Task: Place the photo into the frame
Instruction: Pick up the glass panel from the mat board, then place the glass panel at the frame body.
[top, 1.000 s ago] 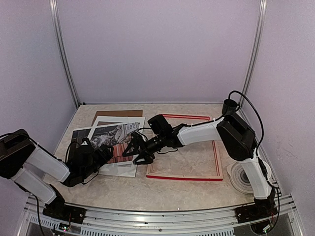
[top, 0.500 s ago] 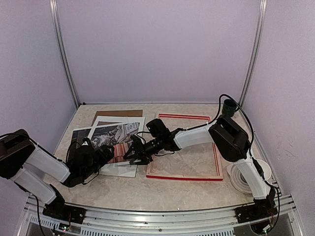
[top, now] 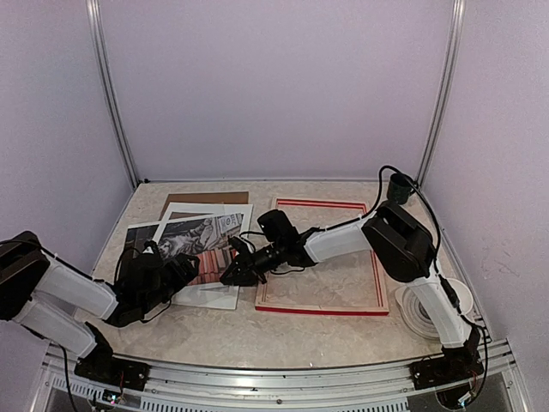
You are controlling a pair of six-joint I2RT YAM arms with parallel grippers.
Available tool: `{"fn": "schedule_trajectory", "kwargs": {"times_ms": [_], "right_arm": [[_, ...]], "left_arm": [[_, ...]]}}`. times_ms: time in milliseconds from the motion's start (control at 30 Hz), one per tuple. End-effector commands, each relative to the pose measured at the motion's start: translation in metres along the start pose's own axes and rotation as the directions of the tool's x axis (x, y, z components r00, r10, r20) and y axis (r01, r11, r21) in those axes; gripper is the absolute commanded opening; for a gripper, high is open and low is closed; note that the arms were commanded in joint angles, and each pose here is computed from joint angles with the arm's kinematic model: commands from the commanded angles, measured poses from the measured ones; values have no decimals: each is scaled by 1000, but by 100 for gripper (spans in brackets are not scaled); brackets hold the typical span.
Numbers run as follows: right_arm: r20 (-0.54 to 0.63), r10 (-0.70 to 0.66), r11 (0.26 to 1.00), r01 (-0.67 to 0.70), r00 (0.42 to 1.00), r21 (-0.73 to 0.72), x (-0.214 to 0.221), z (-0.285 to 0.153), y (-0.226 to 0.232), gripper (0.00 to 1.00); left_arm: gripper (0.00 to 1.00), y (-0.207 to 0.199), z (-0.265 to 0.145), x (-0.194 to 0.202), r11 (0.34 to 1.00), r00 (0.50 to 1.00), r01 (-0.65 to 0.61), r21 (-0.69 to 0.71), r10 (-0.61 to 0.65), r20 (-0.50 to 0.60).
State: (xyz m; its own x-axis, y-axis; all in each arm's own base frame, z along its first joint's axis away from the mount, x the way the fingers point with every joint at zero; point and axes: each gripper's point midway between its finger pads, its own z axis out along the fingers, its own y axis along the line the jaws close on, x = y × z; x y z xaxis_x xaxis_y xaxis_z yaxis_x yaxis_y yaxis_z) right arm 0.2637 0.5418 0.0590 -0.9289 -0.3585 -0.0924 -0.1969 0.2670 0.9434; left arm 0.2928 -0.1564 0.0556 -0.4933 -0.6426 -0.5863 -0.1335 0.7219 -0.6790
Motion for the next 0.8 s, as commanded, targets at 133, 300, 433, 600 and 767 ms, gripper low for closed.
{"fn": "schedule_trajectory", "kwargs": {"times_ms": [133, 300, 433, 600, 767], "right_arm": [[25, -59, 998, 60, 998, -22, -2, -20, 19, 2], [55, -95, 995, 95, 994, -7, -5, -32, 25, 0], [87, -125, 991, 128, 988, -28, -6, -44, 42, 0], [125, -149, 987, 155, 981, -33, -4, -61, 61, 0], [155, -163, 983, 173, 974, -54, 6, -79, 74, 0]], "left_arm": [[99, -5, -11, -7, 999, 999, -45, -2, 45, 15], [99, -12, -22, -21, 999, 997, -52, 8, 52, 57], [99, -23, -34, -35, 998, 994, -46, 43, 41, 99], [99, -32, -45, -48, 997, 990, -50, 64, 41, 138], [99, -31, -47, -49, 997, 988, -55, 54, 46, 148]]}}
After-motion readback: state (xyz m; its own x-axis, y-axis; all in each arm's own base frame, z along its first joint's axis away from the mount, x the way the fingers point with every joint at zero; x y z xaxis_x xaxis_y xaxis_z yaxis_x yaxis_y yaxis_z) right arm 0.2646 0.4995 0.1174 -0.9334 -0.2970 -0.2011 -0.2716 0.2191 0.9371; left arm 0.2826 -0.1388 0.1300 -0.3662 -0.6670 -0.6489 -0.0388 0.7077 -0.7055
